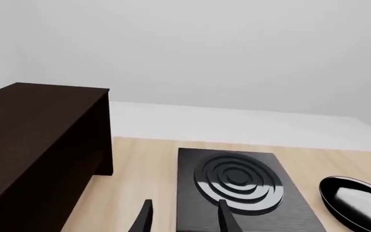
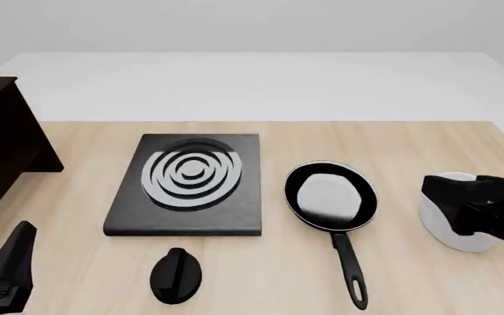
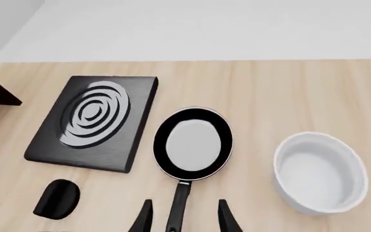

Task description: Put the frying pan under the cabinet shelf.

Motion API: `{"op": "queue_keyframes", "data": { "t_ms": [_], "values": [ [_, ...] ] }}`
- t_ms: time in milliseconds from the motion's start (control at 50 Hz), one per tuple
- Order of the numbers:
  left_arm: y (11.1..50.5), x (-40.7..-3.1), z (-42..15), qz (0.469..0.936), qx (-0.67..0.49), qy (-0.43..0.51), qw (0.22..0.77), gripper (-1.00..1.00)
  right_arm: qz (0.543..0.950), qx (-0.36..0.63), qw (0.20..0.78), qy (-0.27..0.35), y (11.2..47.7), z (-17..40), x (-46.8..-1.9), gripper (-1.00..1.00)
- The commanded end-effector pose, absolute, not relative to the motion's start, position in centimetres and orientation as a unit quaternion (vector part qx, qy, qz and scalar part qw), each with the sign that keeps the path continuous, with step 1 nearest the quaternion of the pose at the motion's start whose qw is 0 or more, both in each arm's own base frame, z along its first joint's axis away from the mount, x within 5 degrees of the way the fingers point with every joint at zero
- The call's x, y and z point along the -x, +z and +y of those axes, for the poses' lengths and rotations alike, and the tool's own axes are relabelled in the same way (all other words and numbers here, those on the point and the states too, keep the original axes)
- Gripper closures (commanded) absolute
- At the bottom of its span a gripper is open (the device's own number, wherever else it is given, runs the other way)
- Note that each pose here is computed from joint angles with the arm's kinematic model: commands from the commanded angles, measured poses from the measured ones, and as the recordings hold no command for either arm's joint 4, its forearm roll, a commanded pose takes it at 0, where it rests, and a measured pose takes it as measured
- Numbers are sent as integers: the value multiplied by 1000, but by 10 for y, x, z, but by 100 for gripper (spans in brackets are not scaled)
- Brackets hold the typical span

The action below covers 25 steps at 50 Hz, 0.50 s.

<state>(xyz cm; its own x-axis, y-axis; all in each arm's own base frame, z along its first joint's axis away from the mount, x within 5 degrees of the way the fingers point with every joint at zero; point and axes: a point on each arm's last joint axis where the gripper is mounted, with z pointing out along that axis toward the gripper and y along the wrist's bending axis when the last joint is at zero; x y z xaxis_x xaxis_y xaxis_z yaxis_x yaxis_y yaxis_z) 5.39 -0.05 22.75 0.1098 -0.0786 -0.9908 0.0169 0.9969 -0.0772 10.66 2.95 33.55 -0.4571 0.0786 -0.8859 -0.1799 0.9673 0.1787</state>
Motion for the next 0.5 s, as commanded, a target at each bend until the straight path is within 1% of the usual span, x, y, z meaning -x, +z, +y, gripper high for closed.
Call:
{"op": "queue_keyframes", "data": {
  "t_ms": [20,80,280,320,420,500],
  "values": [
    [229,-53,-1,666,25,-35,745,-100,873,-14,466,145,339,37,-128,-100],
    [230,-53,-1,665,26,-36,745,-100,875,-20,463,139,340,37,-134,-100],
    [231,-53,0,664,32,-40,746,-100,892,-39,422,155,325,50,-156,-100],
    [231,-53,0,665,33,-41,745,-100,902,-45,402,154,312,52,-160,-100],
    [231,-53,0,664,34,-43,745,-100,903,-49,398,154,310,54,-165,-100],
    [232,-53,0,663,37,-47,747,-100,911,-52,379,156,298,58,-168,-100]
  ]
}}
